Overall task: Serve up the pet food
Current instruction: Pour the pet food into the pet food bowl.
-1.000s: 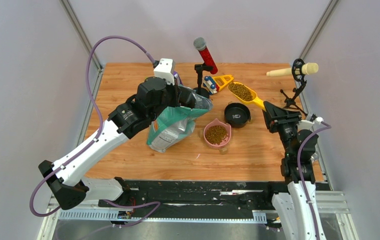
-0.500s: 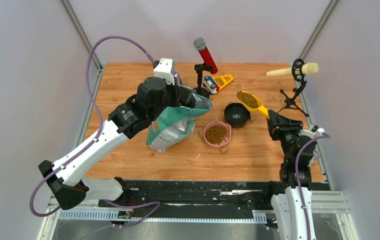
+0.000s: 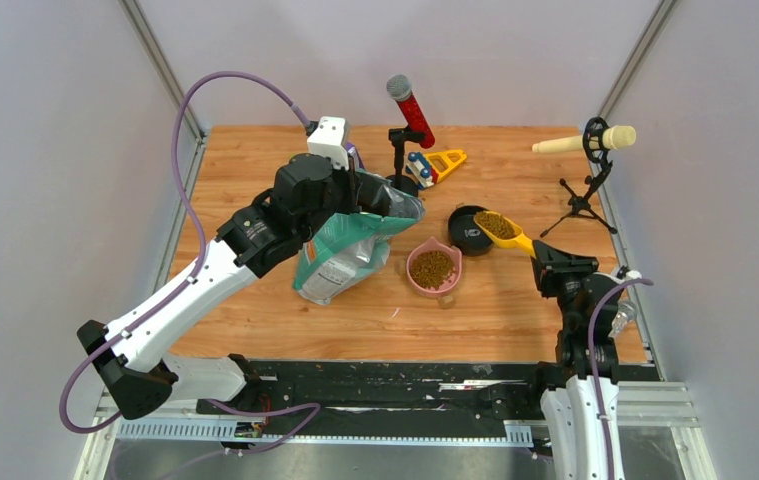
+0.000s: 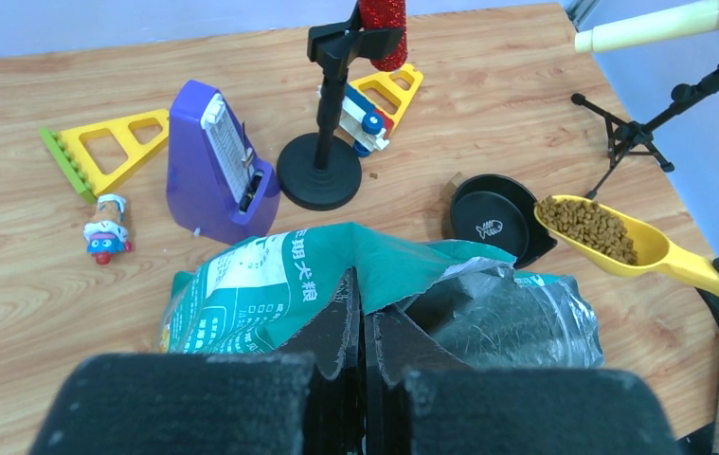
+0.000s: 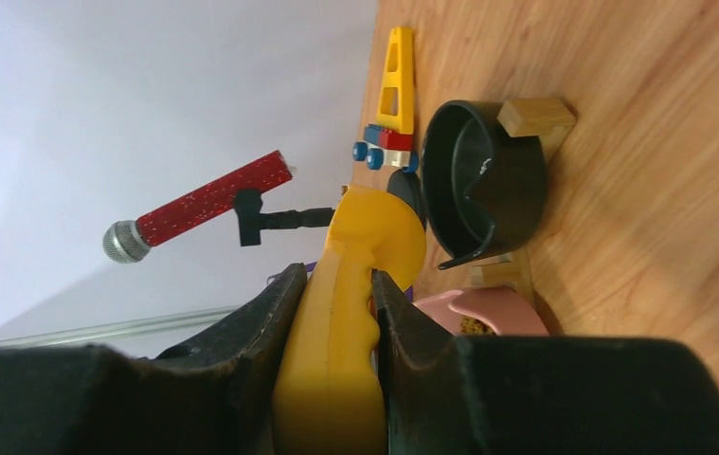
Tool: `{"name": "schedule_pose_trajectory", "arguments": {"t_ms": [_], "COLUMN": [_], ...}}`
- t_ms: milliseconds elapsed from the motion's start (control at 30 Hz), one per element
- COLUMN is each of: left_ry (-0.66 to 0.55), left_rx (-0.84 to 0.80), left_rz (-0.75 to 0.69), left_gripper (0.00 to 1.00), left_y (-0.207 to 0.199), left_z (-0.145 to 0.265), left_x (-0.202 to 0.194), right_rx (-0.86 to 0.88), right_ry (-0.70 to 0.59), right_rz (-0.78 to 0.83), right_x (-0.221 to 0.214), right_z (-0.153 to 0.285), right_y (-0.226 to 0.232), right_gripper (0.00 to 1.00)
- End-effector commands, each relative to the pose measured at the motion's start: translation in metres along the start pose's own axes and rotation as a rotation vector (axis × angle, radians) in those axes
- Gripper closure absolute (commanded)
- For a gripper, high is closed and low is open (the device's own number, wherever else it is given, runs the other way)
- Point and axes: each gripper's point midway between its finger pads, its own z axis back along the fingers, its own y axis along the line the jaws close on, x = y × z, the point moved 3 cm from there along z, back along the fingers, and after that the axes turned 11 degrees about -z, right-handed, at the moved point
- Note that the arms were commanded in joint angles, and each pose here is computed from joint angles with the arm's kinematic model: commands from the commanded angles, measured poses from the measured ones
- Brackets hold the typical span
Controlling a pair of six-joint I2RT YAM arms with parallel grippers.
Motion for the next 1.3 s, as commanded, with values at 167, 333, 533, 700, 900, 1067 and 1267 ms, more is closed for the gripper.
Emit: {"name": "schedule_pose_trajectory", "arguments": {"t_ms": [167, 333, 533, 700, 900, 1067, 1267], "left_ry": [-0.079, -0.081, -0.081, -0.082, -0.088, -0.089, -0.092], "left_rx": [0.016, 0.015, 0.012, 0.011, 0.016, 0.018, 0.02], "left_rz": [0.03, 0.03, 0.029, 0.031, 0.034, 0.034, 0.034], "left_gripper": [1.0, 1.0, 1.0, 1.0, 1.0, 1.0, 1.0], "left_y": [0.0, 0.0, 0.0, 0.0, 0.002, 0.003, 0.004], "left_z": [-0.004, -0.005, -0.005, -0.004, -0.001, 0.001, 0.002], "left_x": [0.017, 0.017, 0.016, 0.015, 0.015, 0.014, 0.014], "right_rx": [-0.022, -0.043, -0.043, -0.037, -0.032, -0.03, -0.053], "right_ry": [-0.056, -0.047, -0.055, -0.063, -0.059, -0.058, -0.023], "right_rz": [0.069, 0.09, 0.122, 0.153, 0.207, 0.243, 0.254], "right_x": [0.01, 0.009, 0.011, 0.012, 0.012, 0.012, 0.009], "right_z": [-0.004, -0.006, -0.008, -0.008, -0.009, -0.013, -0.019], "right_y": [-0.005, -0.006, -0.003, 0.005, 0.015, 0.025, 0.023], "right_gripper": [1.0, 1.0, 1.0, 1.0, 1.0, 1.0, 1.0]}}
